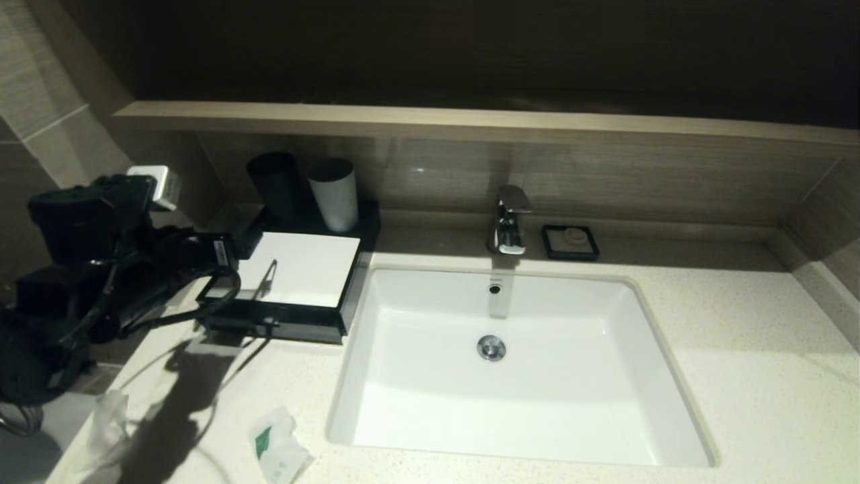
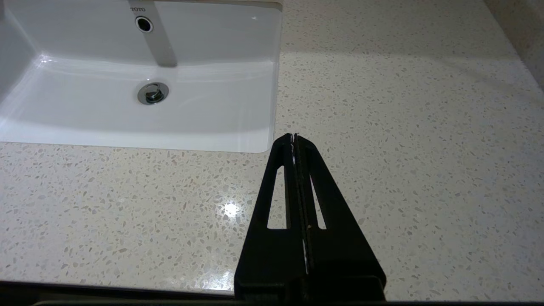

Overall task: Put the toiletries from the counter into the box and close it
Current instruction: Open the drawer

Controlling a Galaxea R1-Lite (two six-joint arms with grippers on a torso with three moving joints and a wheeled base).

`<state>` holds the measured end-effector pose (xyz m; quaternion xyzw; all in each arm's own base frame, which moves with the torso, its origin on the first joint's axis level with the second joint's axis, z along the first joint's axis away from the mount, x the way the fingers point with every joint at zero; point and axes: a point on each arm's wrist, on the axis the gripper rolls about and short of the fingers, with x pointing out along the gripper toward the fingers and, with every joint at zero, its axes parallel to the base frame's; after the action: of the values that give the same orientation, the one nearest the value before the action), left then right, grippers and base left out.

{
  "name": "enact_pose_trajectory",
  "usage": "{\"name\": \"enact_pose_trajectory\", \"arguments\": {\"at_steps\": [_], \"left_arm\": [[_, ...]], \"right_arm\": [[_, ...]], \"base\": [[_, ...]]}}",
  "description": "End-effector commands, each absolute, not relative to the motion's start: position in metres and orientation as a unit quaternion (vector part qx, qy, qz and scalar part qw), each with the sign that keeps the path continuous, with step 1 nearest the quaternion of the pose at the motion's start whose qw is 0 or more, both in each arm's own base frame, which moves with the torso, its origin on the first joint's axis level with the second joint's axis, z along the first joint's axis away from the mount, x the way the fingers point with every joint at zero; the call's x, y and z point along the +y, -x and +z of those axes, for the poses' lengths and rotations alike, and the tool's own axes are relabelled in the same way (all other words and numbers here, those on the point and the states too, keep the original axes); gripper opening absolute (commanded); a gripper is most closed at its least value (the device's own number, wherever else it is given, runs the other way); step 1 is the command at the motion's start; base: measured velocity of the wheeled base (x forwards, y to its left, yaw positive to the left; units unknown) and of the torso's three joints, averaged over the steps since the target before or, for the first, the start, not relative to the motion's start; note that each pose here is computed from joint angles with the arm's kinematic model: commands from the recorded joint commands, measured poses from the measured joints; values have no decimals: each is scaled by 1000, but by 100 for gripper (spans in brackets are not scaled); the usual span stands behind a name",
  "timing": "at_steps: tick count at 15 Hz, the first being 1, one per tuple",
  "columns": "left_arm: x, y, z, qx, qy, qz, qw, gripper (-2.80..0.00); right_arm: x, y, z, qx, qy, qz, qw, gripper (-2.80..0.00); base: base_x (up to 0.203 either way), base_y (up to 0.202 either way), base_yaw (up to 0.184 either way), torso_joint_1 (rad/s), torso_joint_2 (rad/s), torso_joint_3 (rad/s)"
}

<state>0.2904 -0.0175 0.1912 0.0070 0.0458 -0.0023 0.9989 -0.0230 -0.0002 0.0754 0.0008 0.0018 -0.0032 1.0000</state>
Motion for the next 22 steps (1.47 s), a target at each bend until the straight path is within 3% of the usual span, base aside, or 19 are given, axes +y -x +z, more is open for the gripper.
{"name": "enact_pose_trajectory", "arguments": {"at_steps": [1,7,11,16,22], "left_arm": [[-16,-262,203,24,-5,-2,1000,-280],[-12,-218,201,40,-4,-1,999,-280],[-11,-183,202,113,20,0,993,-280],[-16,-172,185,160,52,-91,982,-280],[-26,-192,168,208,62,-107,970,-280]], "right_arm": [[0,23,75,2,-1,-3,1000,-280],[0,23,75,2,-1,-3,1000,-280],[0,23,75,2,-1,-3,1000,-280],[0,23,75,2,-1,-3,1000,-280],[0,23,75,2,-1,-3,1000,-280]], "base": [[0,0,0,0,0,0],[0,0,0,0,0,0],[0,0,0,0,0,0],[0,0,0,0,0,0],[0,0,0,0,0,0]]}}
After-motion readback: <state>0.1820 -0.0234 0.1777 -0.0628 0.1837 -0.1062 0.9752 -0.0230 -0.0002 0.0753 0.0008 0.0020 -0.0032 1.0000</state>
